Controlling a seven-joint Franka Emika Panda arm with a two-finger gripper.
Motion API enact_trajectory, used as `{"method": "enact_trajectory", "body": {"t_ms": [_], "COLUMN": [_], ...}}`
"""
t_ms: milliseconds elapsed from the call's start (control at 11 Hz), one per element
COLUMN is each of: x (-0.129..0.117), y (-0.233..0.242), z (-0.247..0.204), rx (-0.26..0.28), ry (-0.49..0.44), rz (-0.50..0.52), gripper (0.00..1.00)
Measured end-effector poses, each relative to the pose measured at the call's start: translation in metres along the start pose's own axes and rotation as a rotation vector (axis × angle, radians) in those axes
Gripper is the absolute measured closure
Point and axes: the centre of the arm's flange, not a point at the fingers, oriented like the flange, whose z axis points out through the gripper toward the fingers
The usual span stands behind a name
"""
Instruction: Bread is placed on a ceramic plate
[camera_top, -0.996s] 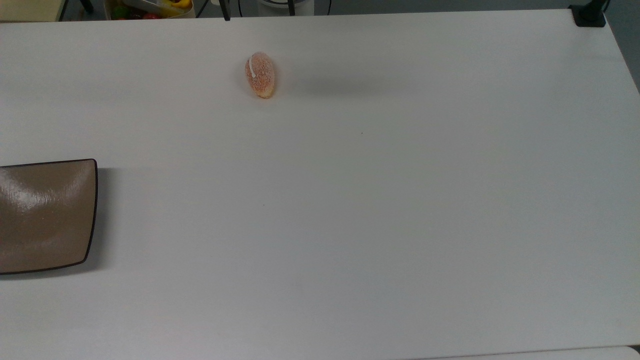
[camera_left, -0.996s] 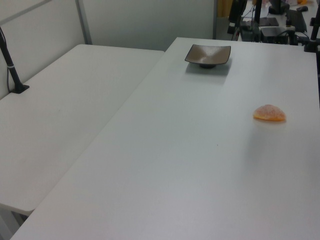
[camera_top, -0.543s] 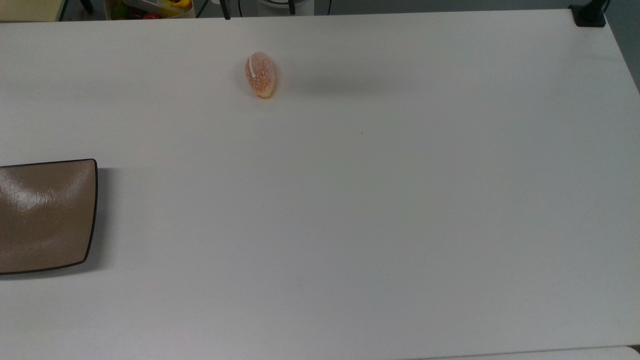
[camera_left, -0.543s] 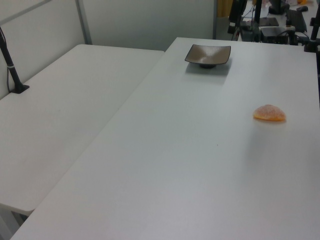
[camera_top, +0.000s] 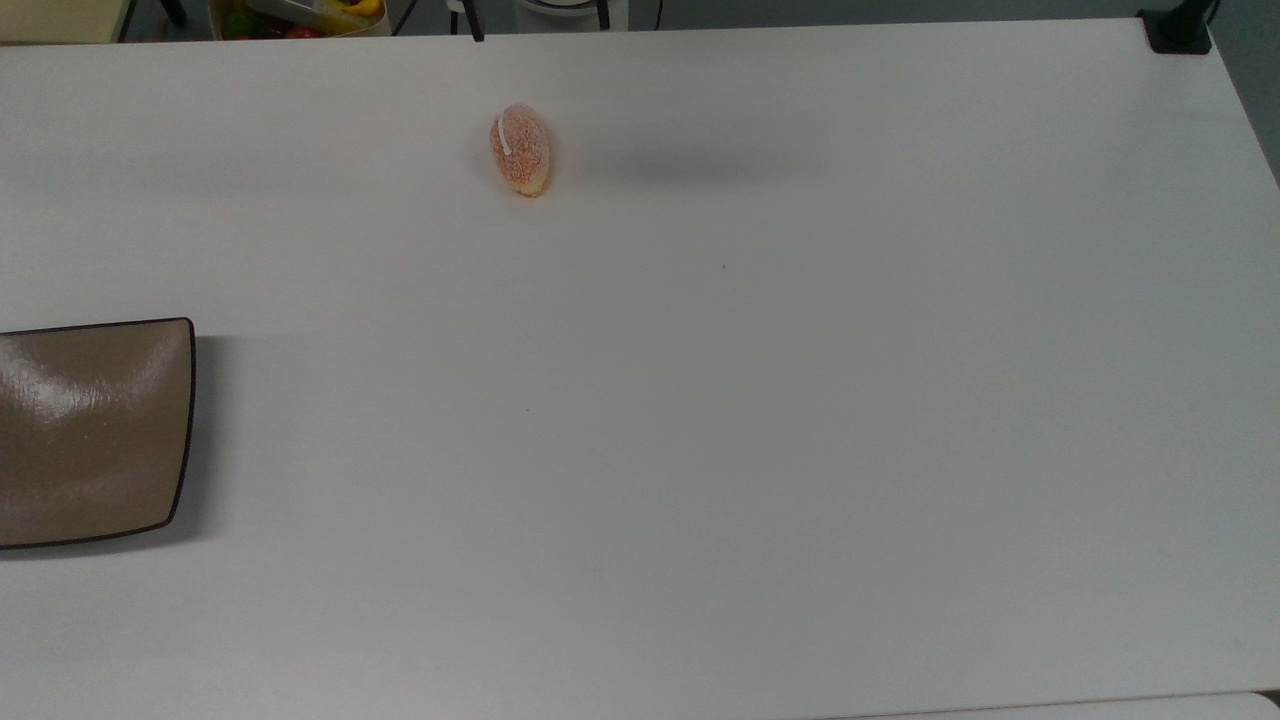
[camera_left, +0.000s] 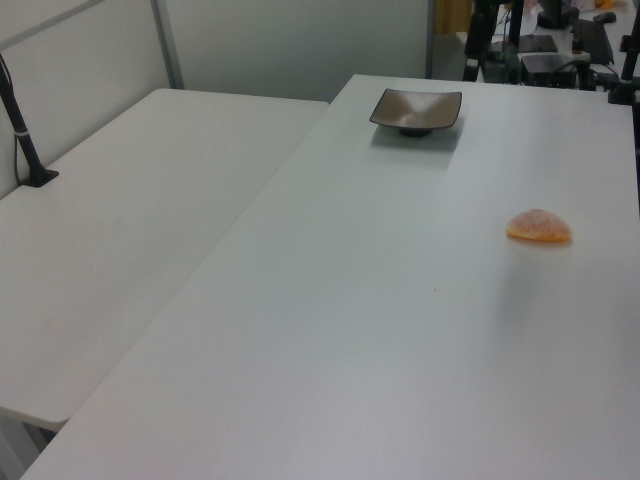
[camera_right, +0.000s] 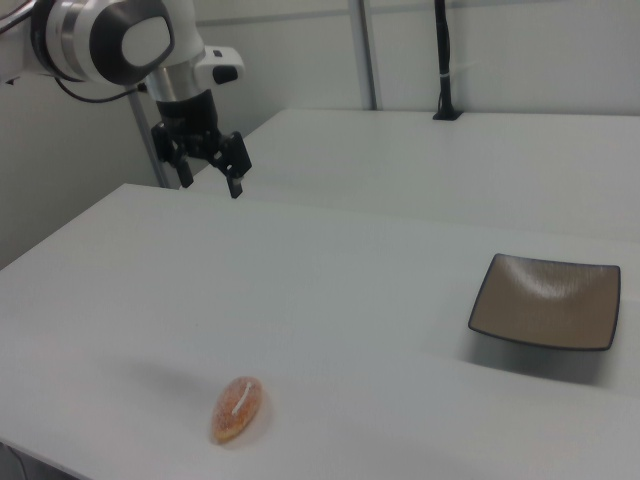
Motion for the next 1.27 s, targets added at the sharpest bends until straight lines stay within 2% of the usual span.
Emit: {"method": "enact_trajectory", "body": {"t_ms": [362, 634, 815, 1086, 1267], "x": [-0.029, -0.068, -0.085, -0.112, -0.121], "y": [-0.010, -0.018, -0.015, 0.001, 0.014], "z": [0.031, 0.067, 0.097, 0.156, 0.181], "rx": [0.010, -0.042, -0.051, -0.111, -0.115], "ry": [-0.099, -0.201, -0.270, -0.397, -0.394], "rz": [-0.059, -0.124, -0.135, -0.181, -0.174], "gripper": [0.00, 0.00, 0.00, 0.00, 0.00]}}
